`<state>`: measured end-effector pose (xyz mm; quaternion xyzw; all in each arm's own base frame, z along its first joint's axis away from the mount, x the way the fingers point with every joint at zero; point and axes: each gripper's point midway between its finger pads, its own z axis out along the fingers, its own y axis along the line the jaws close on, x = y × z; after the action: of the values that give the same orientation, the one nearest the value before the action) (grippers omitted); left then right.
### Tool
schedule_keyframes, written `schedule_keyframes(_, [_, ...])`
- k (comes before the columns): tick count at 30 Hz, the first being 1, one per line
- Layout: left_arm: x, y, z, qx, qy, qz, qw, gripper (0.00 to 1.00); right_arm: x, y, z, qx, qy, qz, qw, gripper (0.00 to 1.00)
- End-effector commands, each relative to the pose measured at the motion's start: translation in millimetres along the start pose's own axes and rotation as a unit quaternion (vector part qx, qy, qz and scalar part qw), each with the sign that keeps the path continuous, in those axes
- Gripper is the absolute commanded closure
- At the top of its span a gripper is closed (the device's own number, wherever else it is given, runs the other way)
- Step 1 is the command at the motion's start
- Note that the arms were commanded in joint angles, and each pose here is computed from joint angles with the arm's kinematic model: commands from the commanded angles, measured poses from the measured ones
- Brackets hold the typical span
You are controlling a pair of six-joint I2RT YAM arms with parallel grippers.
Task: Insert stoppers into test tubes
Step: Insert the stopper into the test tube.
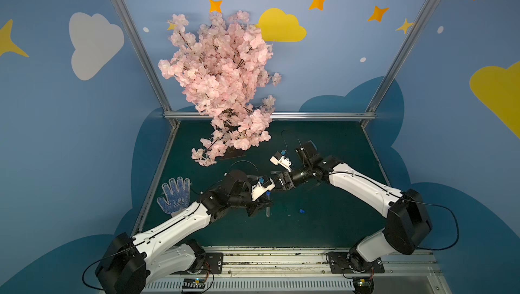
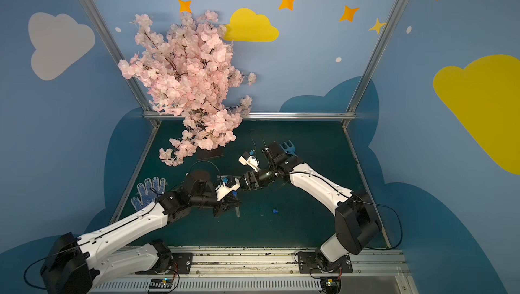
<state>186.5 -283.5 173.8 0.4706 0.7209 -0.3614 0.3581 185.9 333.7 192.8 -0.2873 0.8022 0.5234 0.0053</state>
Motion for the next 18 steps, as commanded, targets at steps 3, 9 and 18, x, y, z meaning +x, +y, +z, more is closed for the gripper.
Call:
schedule_keyframes(3, [-143,-16,-51,-0.023,-0.246,0.188,0.951,0.98,47,-46,-5,0.059,0.045,0.116,0.99,0.21])
schedule_keyframes(9, [-88,-6,-24,-0.012,-0.193,0.138,0.971,0.98,28,-19,-25,0.012,-0.002,0.095,0.995,0.21])
schedule_keyframes(18, [-56,7,-11,-0.029,-0.141,0.099,0.985,0.98,18,2,-48,0.0,-0.046,0.054,0.997,0.2])
